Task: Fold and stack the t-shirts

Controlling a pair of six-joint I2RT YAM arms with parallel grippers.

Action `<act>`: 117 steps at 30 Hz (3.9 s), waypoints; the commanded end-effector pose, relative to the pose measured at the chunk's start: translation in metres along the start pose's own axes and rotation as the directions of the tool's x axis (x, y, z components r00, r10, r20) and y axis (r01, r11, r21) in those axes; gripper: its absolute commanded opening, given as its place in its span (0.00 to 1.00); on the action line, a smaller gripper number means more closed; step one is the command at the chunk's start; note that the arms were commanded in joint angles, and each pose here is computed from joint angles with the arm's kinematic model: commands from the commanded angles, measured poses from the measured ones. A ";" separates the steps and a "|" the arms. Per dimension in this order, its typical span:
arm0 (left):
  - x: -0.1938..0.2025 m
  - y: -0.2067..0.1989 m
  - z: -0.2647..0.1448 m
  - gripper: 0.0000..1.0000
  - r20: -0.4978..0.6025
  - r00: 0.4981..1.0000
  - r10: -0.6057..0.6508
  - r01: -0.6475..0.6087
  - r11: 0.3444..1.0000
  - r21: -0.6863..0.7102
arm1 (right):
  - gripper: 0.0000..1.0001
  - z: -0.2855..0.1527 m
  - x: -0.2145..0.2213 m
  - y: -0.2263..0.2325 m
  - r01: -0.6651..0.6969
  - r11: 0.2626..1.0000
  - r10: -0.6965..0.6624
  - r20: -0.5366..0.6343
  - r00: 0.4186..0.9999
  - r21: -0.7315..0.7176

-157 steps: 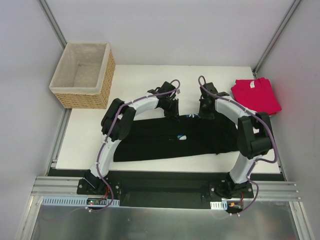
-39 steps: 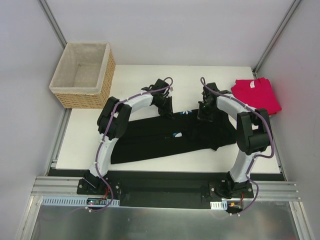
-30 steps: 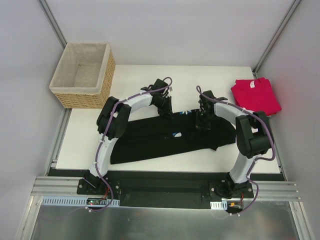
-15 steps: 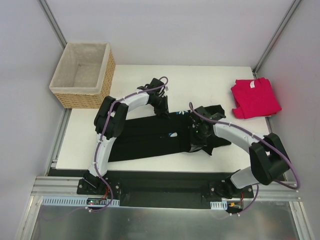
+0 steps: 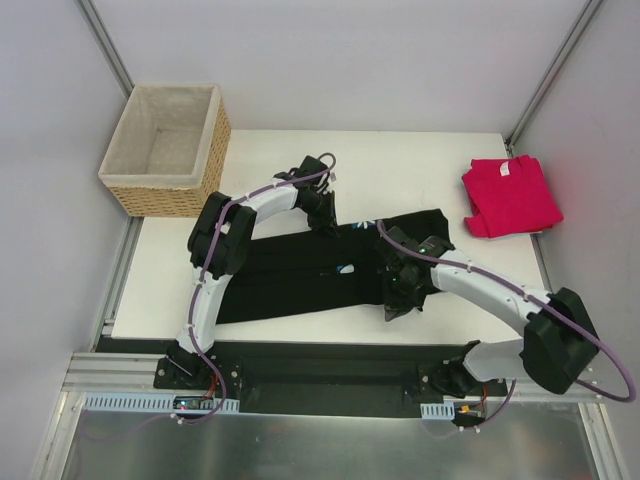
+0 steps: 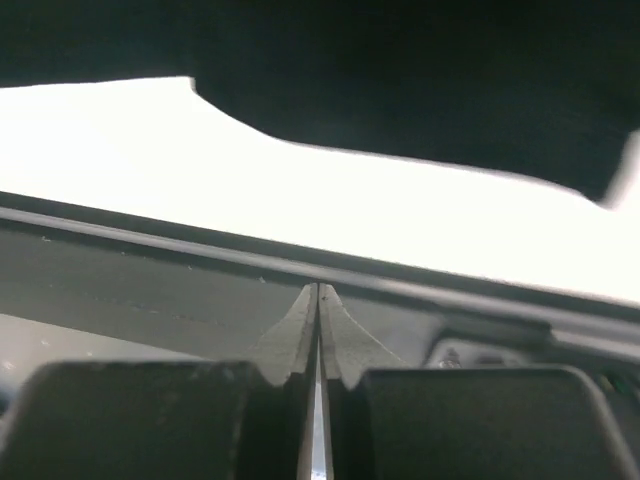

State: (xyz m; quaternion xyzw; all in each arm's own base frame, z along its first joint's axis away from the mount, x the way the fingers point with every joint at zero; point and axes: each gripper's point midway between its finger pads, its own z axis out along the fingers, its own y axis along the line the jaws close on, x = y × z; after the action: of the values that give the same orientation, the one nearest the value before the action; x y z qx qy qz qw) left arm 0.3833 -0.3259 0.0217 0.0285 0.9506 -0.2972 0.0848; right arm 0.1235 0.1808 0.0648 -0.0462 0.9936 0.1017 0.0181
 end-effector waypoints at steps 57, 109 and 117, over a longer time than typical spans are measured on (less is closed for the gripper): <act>-0.008 0.001 -0.054 0.00 0.061 0.990 0.130 -0.124 0.988 -0.091 | 0.01 0.008 -0.127 -0.147 -0.357 0.934 0.355 0.047 0.934 0.030; 0.086 0.083 -0.144 0.01 0.082 0.963 0.258 -0.221 0.924 -0.313 | 0.01 -0.036 -0.179 -0.117 -0.322 0.929 0.366 0.315 0.876 -0.184; 0.071 0.099 -0.149 0.00 0.159 0.951 0.266 -0.191 0.906 -0.378 | 0.01 0.001 -0.170 -0.129 -0.383 0.924 0.380 0.171 0.909 -0.015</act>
State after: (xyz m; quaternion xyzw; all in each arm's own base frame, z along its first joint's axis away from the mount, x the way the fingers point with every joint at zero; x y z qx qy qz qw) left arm 0.2833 -0.1697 0.0607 0.0997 0.9729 -0.1242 0.1677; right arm 0.2978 0.0723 0.0417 0.1493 0.9767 0.1233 0.0929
